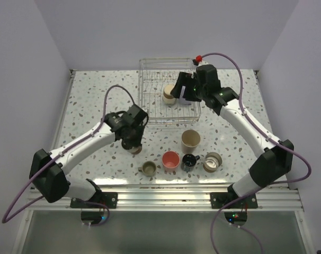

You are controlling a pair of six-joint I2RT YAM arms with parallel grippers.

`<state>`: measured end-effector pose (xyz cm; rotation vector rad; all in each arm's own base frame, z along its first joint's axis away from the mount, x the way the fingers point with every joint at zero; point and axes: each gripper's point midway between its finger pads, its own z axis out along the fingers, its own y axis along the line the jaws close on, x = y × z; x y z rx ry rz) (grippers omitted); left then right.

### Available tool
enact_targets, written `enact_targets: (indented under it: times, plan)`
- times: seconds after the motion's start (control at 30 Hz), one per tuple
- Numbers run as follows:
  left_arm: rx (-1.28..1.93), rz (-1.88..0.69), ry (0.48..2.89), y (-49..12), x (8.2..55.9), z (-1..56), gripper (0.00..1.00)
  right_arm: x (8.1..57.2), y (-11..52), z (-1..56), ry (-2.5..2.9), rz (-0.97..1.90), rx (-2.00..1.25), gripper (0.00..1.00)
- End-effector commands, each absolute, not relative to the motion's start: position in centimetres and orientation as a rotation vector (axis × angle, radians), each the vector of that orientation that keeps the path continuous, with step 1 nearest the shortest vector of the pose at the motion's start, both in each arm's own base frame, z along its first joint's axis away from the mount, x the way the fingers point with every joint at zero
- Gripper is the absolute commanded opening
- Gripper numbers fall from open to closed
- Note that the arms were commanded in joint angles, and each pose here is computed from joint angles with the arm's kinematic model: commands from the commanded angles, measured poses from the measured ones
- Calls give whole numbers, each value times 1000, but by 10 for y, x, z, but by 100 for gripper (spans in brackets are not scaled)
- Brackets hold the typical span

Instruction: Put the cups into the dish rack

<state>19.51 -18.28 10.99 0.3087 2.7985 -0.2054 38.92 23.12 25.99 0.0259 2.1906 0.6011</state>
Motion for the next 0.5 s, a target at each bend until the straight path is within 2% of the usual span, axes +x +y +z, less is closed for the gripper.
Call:
enact_targets:
  times: [0.0, 0.03, 0.07, 0.13, 0.17, 0.27, 0.33, 0.47]
  plan:
    - [281, -200, 2563, -185, 258, 182, 0, 400, 250, 315, 2077, 799, 78, 80]
    - [275, -324, 2499, -199, 271, 210, 0, 404, 257, 329, 2036, 868, 86, 87]
    - [233, -407, 2408, -200, 297, 232, 0, 406, 263, 344, 2000, 929, 92, 90]
    - [247, -644, 2275, -219, 313, 278, 0, 409, 281, 365, 1951, 1098, 109, 98]
    - [201, -715, 2169, -218, 334, 305, 0, 409, 286, 378, 1921, 1154, 111, 98]
    - [185, -976, 1918, -231, 351, 375, 0, 411, 303, 402, 1849, 1330, 132, 99]
    - [213, -1114, 1727, -235, 355, 416, 0, 413, 310, 419, 1790, 1434, 159, 98]
    - [178, -1343, 1505, -240, 352, 464, 0, 418, 318, 437, 1718, 1552, 194, 99]
